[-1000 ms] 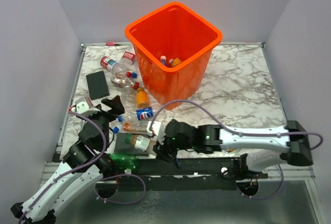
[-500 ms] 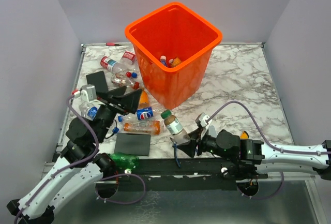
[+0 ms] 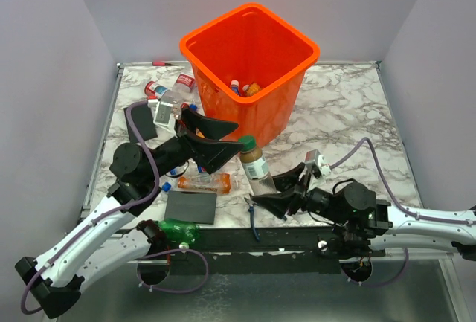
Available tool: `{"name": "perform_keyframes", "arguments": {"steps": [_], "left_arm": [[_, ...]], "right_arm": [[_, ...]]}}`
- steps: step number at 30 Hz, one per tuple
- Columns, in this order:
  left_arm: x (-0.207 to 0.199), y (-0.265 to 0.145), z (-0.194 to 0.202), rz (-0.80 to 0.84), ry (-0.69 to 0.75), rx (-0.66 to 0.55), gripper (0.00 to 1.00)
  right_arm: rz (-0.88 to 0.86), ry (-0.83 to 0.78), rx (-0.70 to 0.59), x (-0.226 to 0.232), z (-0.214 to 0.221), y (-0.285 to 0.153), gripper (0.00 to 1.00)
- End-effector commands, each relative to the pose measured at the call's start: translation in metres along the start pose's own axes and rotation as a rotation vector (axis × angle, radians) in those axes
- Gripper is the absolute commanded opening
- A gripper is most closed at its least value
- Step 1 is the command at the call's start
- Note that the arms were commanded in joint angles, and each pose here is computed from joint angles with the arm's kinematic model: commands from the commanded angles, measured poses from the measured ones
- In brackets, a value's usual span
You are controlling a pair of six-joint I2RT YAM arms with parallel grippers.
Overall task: Put the plastic bottles in the bin
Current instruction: Pick up the plastic bottle from the corner of the board.
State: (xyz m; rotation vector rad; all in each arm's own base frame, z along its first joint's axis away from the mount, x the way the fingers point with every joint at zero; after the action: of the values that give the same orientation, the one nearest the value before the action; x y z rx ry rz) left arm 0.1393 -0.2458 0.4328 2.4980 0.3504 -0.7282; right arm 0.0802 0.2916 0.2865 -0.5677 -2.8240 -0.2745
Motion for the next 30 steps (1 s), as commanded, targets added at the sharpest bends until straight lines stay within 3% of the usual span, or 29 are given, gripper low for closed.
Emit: {"name": "perform_keyframes", "arguments": {"steps": [1,10,13,20,21,24,25,28,30], "left_arm": [[-0.028,0.005,-0.006,0.119,-0.031,0.024,0.99],[-0.020,0.015,0.007,0.112,-0.120,0.095,0.96],[-0.017,0.019,0.010,0.110,-0.138,0.115,0.89],[-0.016,0.020,0.011,0.112,-0.127,0.120,0.60],[-0.016,0.019,0.012,0.111,-0.126,0.121,0.63],[-0.015,0.017,0.014,0.111,-0.122,0.123,0.88],[-0.014,0.016,0.014,0.109,-0.119,0.121,0.91],[-0.012,0.013,0.015,0.099,-0.110,0.113,0.90],[-0.012,0.012,0.016,0.096,-0.106,0.112,0.81]], "right_arm": [[-0.088,-0.042,-0.107,0.020,-0.045,0.000,0.01],[-0.032,-0.111,-0.065,0.013,-0.043,0.013,0.01],[-0.030,-0.122,-0.048,0.013,-0.039,0.018,0.01],[-0.011,-0.136,-0.033,0.010,-0.035,0.022,0.01],[-0.008,-0.136,-0.033,0.009,-0.034,0.022,0.01],[0.000,-0.130,-0.044,0.008,-0.036,0.021,0.01],[0.004,-0.126,-0.050,0.007,-0.037,0.020,0.00],[0.025,-0.111,-0.085,0.003,-0.042,0.016,0.01],[0.032,-0.104,-0.103,0.001,-0.045,0.013,0.01]]}}
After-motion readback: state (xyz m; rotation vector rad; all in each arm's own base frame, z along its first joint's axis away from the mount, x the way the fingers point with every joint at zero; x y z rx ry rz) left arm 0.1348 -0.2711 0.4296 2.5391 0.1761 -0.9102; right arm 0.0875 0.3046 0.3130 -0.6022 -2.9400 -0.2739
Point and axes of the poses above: each gripper's point midway between its finger pads, its own y axis out along the fingers, its own x axis along the line the jaws close on, z = x × y, the point moved 1 cm from there along -y, back along the fingers, and after that the axes turned 3 degrees about -y, right-handed, at the moved point
